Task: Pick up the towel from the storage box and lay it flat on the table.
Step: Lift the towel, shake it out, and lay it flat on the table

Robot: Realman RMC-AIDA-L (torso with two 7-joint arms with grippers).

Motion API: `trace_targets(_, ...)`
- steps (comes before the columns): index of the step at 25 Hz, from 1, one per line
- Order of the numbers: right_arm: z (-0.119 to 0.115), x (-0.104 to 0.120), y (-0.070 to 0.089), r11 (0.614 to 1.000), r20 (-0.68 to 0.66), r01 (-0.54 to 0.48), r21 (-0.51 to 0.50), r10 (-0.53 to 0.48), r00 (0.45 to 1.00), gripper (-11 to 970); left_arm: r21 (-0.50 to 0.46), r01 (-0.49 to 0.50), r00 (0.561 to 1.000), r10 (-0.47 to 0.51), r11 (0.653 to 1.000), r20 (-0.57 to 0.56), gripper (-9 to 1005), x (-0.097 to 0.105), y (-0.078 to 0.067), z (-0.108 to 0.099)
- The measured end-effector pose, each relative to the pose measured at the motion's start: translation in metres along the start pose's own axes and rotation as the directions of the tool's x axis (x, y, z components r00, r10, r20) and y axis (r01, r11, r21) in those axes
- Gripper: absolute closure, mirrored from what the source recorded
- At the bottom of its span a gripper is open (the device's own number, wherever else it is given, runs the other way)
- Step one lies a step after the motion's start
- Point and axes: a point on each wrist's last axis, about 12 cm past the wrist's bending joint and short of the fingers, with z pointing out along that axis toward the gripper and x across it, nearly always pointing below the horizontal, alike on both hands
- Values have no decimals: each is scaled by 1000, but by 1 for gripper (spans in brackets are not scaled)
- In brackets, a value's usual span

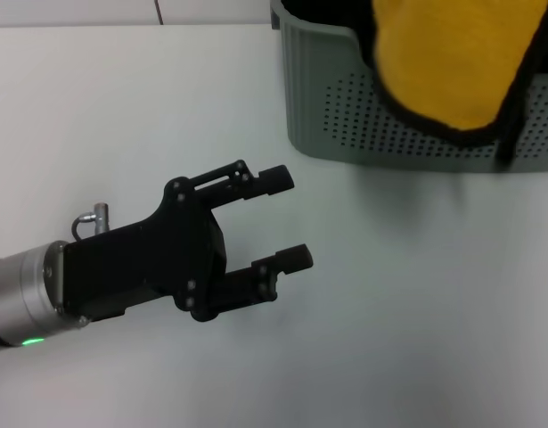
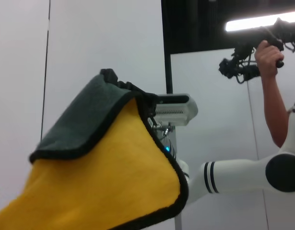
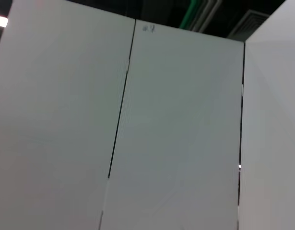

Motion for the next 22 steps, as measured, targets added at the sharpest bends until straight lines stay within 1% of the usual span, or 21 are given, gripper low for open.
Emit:
trace_targets(4, 5, -1, 1, 1000, 63, -3, 13, 3, 998, 949, 21, 10, 1000, -10, 1000, 11, 348, 2, 0, 7)
trace_targets(6, 7, 2, 0, 999, 85, -5, 39, 2, 996, 948, 11, -2, 1000, 2, 1000, 30, 348, 3, 1, 10)
trace_targets(9, 12, 11, -2, 996, 107, -20, 82, 11, 994, 947, -55, -44, 995, 49, 998, 82, 349, 5, 0, 13)
trace_targets(12, 19, 24, -3, 993, 128, -39, 108, 25, 991, 945, -135, -99, 987, 114, 986, 110, 350, 8, 0, 13)
trace_targets(18, 41, 45, -5, 986, 148, -57, 154, 34, 988, 942, -220, -201, 970, 226, 955, 95, 351, 15, -3, 17)
trace_targets(22, 66, 59, -4, 983, 128, -63, 175, 41, 991, 940, -259, -271, 954, 296, 927, 58, 351, 21, -5, 21)
